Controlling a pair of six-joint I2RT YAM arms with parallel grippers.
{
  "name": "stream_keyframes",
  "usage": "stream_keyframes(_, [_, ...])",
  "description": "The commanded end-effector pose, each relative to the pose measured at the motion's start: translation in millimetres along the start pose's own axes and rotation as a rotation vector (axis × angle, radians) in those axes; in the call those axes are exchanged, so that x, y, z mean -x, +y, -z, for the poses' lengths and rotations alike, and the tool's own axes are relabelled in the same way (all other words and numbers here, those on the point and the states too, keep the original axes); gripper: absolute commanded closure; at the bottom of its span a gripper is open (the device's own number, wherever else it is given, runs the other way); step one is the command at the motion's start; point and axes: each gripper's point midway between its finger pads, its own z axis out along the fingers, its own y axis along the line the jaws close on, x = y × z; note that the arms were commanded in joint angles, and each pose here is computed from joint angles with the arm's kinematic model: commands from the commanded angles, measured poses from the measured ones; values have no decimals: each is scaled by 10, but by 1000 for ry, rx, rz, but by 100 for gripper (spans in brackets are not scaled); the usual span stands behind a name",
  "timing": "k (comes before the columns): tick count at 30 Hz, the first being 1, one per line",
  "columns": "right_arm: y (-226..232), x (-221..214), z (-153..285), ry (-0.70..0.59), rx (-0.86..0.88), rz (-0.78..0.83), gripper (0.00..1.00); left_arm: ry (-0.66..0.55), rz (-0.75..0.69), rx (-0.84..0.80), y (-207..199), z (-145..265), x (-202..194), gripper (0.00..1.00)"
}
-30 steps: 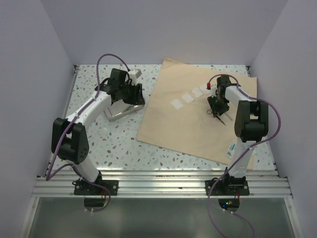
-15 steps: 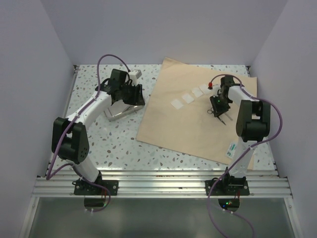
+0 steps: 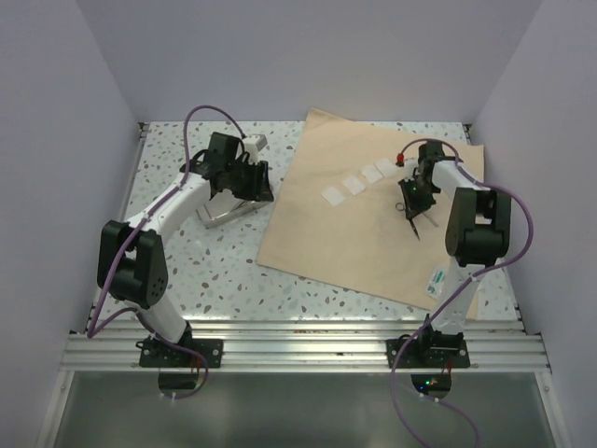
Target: Prepare the surgical pack
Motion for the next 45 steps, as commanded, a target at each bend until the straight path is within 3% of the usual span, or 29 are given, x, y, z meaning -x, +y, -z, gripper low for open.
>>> stream_keyframes(1, [-57, 197, 302, -60, -39, -116, 100, -53, 19, -57, -135, 32, 143, 50])
stream_keyframes(8, [347, 398, 589, -181, 129, -327, 100, -78, 114, -166, -351, 9, 226, 43])
stream_keyframes(17, [1609, 972, 1080, -449, 435, -520, 100, -149, 216, -401, -864, -27, 321, 41])
stream_keyframes(24, [2451, 1166, 1315, -498, 540, -591, 100, -117, 231, -445, -1168, -149, 241, 41])
stream_keyframes(38, [2875, 1135, 1534, -483, 649, -587, 100, -51, 221, -356, -1097, -432, 16, 46])
stream_keyframes(44, [2984, 1141, 1568, -479, 671, -580, 100, -28, 214, -369, -1106, -525, 24, 59])
stream_keyframes(45, [2990, 1142, 1568, -477, 673, -579, 100, -33, 210, -372, -1106, -529, 48, 67])
